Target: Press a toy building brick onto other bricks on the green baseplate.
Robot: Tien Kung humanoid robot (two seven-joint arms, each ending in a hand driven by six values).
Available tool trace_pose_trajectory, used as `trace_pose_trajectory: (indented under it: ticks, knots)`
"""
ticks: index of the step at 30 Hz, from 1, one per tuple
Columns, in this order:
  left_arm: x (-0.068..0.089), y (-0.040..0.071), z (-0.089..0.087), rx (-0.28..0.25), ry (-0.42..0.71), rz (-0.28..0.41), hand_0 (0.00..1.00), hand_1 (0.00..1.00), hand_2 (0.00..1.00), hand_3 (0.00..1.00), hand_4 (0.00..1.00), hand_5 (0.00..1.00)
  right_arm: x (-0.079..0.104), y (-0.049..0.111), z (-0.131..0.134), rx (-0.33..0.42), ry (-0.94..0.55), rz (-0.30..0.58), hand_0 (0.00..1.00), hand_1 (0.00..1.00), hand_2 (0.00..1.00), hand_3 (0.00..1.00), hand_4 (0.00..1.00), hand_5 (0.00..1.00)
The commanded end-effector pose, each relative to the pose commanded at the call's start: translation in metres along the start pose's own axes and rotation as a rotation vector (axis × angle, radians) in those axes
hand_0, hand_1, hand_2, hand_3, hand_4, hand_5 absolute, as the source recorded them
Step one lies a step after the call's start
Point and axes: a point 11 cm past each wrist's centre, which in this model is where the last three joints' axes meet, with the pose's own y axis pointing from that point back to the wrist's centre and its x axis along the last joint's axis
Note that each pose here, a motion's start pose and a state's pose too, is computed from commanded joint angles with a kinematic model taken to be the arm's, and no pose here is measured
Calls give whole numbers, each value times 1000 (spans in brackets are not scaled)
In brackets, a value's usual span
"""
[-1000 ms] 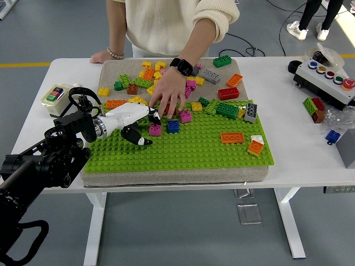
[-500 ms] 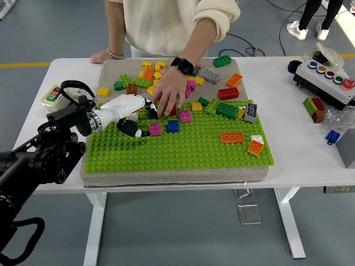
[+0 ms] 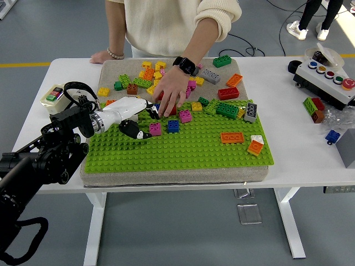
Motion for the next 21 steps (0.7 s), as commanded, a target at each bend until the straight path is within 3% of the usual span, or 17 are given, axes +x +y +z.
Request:
trace_pose_trajectory:
  ticks: [21]
  knots:
    - [-5, -4, 0, 13, 10, -23, 866, 742, 636, 627, 857, 161, -1, 0, -1, 1, -3, 0, 727, 662, 708, 581, 917, 500]
